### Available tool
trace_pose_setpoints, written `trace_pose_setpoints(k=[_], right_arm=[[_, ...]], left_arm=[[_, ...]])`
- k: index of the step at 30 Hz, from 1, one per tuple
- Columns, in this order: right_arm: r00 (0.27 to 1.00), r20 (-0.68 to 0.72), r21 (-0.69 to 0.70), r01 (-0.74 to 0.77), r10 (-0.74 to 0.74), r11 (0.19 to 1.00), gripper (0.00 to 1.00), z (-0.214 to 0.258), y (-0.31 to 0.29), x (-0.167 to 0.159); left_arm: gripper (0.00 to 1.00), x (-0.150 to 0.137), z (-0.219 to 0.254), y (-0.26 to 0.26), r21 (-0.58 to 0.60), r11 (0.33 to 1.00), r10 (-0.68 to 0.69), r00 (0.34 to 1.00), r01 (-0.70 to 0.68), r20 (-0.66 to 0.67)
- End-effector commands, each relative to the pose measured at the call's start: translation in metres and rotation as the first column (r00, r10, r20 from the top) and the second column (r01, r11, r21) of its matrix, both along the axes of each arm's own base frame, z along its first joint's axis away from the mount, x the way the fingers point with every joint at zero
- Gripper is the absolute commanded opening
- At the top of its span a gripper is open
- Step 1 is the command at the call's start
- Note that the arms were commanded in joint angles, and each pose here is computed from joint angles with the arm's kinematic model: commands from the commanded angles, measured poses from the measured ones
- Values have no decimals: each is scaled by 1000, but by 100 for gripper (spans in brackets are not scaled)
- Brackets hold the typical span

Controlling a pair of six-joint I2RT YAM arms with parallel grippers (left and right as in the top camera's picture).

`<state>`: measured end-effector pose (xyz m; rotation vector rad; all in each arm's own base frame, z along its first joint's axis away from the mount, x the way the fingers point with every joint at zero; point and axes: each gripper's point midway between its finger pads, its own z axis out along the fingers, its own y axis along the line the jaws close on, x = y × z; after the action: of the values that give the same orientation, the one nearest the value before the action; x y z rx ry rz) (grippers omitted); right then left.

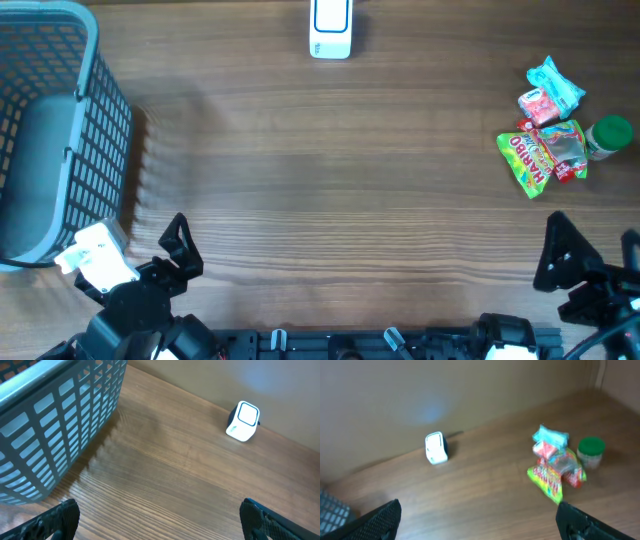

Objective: Scan the item barcode

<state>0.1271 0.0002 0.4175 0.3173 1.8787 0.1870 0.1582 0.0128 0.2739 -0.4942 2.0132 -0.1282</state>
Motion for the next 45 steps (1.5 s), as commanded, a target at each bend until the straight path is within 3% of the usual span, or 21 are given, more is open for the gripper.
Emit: trace_pose_setpoints(k=[1, 6, 11, 18, 30, 38, 45], right_arm=[[993, 103, -95, -52, 61, 994, 100, -8, 6, -4], [955, 268, -117, -99, 127, 988, 100, -27, 16, 3], [861, 449, -174, -180, 241, 968, 99, -48, 32, 24], [775, 560, -164, -244, 294, 956, 100, -83, 42, 60], [873, 468, -79, -117, 141, 990, 100, -178, 21, 108], [920, 377, -70, -88, 108, 994, 100, -228, 16, 119], [938, 327, -78, -98, 118, 992, 100, -241, 17, 119]], left_arm=[[100, 0, 0, 2, -11, 1000, 14, 1000, -14, 4], [100, 0, 0, 2, -11, 1000, 14, 1000, -14, 4], [100, 0, 0, 2, -11, 1000, 14, 1000, -14, 4], [100, 0, 0, 2, -11, 1000, 14, 1000, -14, 4], [100, 0, 0, 2, -11, 1000, 14, 1000, -14, 4], [100, 0, 0, 2, -11, 1000, 14, 1000, -14, 4], [100, 0, 0, 2, -11, 1000, 14, 1000, -14, 4]])
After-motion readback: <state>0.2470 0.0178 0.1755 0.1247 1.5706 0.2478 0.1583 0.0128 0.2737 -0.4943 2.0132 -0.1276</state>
